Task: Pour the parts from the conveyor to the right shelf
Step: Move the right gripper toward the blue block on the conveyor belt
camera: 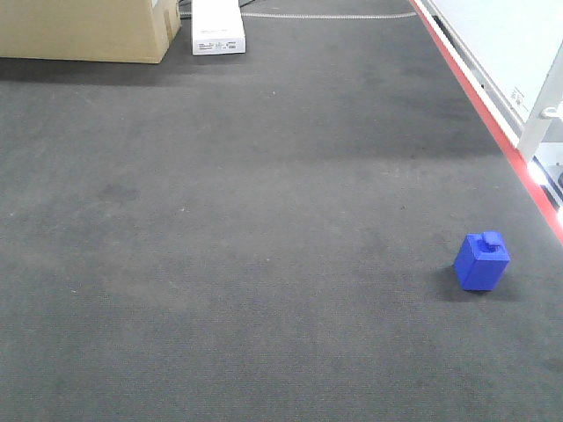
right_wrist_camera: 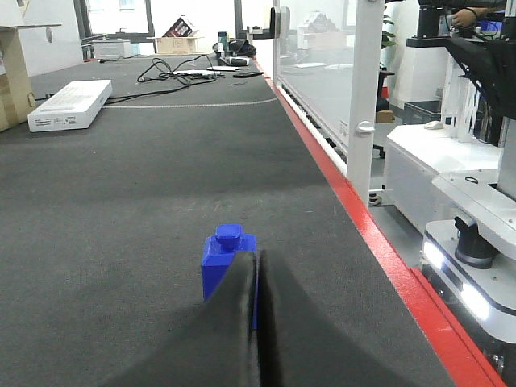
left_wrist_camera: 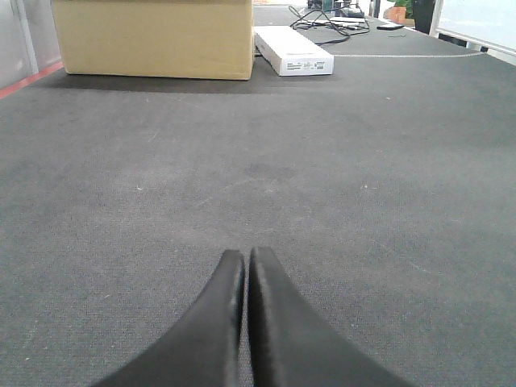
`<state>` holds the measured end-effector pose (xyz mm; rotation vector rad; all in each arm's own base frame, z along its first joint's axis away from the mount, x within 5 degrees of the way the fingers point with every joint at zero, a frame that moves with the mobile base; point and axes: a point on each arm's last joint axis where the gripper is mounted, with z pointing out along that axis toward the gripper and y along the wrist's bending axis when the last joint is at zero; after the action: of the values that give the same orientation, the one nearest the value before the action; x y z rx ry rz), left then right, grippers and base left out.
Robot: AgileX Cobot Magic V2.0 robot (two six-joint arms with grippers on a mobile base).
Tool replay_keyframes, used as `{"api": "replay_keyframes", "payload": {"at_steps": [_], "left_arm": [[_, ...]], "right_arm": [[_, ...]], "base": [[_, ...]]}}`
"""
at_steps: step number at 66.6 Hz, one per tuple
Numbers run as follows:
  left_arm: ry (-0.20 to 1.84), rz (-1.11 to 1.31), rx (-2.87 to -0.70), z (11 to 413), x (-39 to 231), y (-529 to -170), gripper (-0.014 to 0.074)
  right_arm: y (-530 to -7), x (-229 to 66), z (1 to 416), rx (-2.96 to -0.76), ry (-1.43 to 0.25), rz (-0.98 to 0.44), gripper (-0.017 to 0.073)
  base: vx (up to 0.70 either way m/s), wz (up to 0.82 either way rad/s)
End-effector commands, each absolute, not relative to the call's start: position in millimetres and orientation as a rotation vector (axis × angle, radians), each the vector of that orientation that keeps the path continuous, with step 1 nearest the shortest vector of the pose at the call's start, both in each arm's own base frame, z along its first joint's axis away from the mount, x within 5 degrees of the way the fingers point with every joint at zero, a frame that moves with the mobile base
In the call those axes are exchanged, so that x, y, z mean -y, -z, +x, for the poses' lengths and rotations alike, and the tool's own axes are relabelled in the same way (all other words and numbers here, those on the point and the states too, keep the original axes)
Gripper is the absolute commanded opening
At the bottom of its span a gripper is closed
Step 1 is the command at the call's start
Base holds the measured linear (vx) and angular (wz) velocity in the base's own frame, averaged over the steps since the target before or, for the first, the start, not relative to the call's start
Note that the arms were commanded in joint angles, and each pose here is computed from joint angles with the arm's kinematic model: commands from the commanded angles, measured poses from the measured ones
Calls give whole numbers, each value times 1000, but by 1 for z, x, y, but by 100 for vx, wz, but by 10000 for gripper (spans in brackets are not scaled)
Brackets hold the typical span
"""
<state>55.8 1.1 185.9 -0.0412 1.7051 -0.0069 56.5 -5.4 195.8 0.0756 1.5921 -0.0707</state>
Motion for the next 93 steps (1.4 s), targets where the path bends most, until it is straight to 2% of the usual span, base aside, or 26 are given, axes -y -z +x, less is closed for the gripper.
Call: {"api": "replay_keyframes", "payload": {"at_steps": [1,21,31,40,52,61,70,76,83,87,93], "left_arm": [[28,-44,-1595,55,-1,-200,-6],[28,-44,-1595,55,-1,-200,-6],[28,-44,-1595,55,-1,-200,-6],[28,-44,-1595,55,-1,-200,-6],[28,-44,-1595,55,-1,-200,-6],[28,-44,-1595,55,-1,-200,-6],[28,-44,-1595,55,-1,-200,-6],[28,-44,-1595,55,-1,-200,-6],[28,-44,-1595,55,-1,-200,-6],[28,-44,-1595,55,-1,-200,-6],[28,-44,-1595,55,-1,-200,-6]], "right_arm": [[-201,5,56,-1513,88,60,-5],[-202,5,56,-1495,56,88,-5],[-211,6,55,-1394,16,124,-5],[-241,4,47,-1178,63,66,-5],[-307,-3,29,-994,220,-101,-5],[-352,0,36,-1069,224,-84,-5],[-377,8,75,-1343,163,14,3],[-384,13,104,-1496,145,54,33],[-381,16,140,-1618,141,59,117],[-375,18,158,-1677,143,56,199],[-361,20,179,-1763,141,57,375]], "base": [[0,0],[0,0],[0,0],[0,0],[0,0],[0,0],[0,0],[0,0],[0,0],[0,0],[0,0]]}}
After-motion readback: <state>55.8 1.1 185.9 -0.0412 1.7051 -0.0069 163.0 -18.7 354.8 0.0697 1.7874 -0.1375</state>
